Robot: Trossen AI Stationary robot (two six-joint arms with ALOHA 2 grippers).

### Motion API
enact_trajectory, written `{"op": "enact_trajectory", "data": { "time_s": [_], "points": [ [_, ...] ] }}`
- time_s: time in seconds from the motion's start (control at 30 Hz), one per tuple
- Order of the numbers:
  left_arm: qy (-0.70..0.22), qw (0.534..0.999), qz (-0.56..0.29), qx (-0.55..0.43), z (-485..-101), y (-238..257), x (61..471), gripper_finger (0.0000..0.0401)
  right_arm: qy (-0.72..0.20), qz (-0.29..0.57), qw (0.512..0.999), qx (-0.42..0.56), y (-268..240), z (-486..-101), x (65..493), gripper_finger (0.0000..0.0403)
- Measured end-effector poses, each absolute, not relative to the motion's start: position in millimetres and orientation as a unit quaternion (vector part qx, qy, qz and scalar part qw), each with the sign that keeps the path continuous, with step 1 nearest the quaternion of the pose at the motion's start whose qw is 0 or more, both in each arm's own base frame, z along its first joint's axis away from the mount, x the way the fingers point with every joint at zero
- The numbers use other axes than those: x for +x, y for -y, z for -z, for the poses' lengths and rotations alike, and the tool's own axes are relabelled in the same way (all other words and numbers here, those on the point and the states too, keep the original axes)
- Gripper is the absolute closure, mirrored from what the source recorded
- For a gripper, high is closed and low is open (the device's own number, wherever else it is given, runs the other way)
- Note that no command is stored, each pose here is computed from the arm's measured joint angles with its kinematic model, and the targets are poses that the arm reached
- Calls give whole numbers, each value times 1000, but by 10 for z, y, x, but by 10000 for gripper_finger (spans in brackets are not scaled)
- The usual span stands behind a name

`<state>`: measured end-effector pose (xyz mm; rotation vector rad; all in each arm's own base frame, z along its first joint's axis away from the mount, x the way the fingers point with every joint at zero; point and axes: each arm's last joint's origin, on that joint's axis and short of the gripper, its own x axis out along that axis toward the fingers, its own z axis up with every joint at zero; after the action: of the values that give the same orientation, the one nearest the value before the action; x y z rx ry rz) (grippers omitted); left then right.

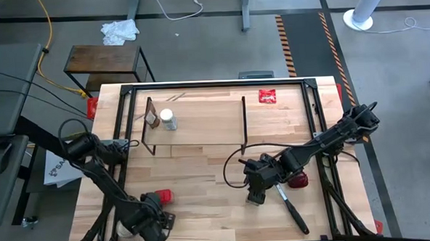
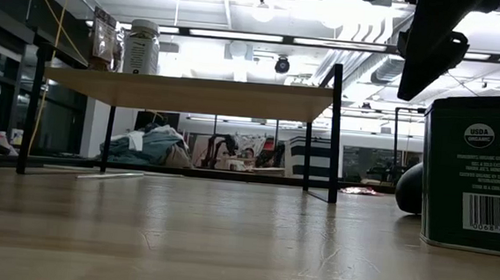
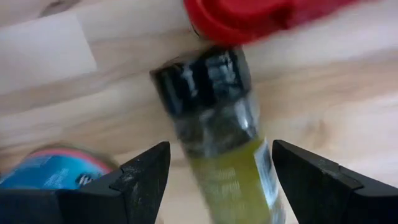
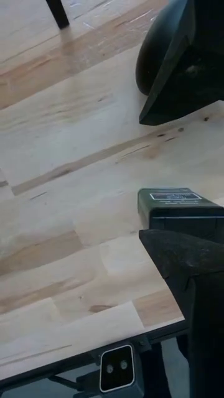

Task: Shelf spices
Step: Put the black seasoning bottle on the shelf

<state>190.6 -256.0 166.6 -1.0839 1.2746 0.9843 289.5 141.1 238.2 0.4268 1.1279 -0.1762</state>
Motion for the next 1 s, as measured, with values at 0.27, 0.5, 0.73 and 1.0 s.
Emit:
{"op": "enact_trajectory", "data": {
  "time_s": [0.27,0.5,0.73,1.0],
  "points": [
    [-529,561,-438,-461,-1508,2521,2039,141,-533,80,819,197,-1406,-2392,2878,119],
    [-530,564,-431,-464,-1540,2547,2020,277,-541,78,814,197,-1403,-2390,2863,119],
    [-476,648,-325,-498,-2086,2844,1924,281,-547,77,810,199,-1402,-2387,2855,119],
    [-287,830,-304,-370,-3226,2350,2126,281,-548,83,805,210,-1403,-2386,2851,119]
  ]
}}
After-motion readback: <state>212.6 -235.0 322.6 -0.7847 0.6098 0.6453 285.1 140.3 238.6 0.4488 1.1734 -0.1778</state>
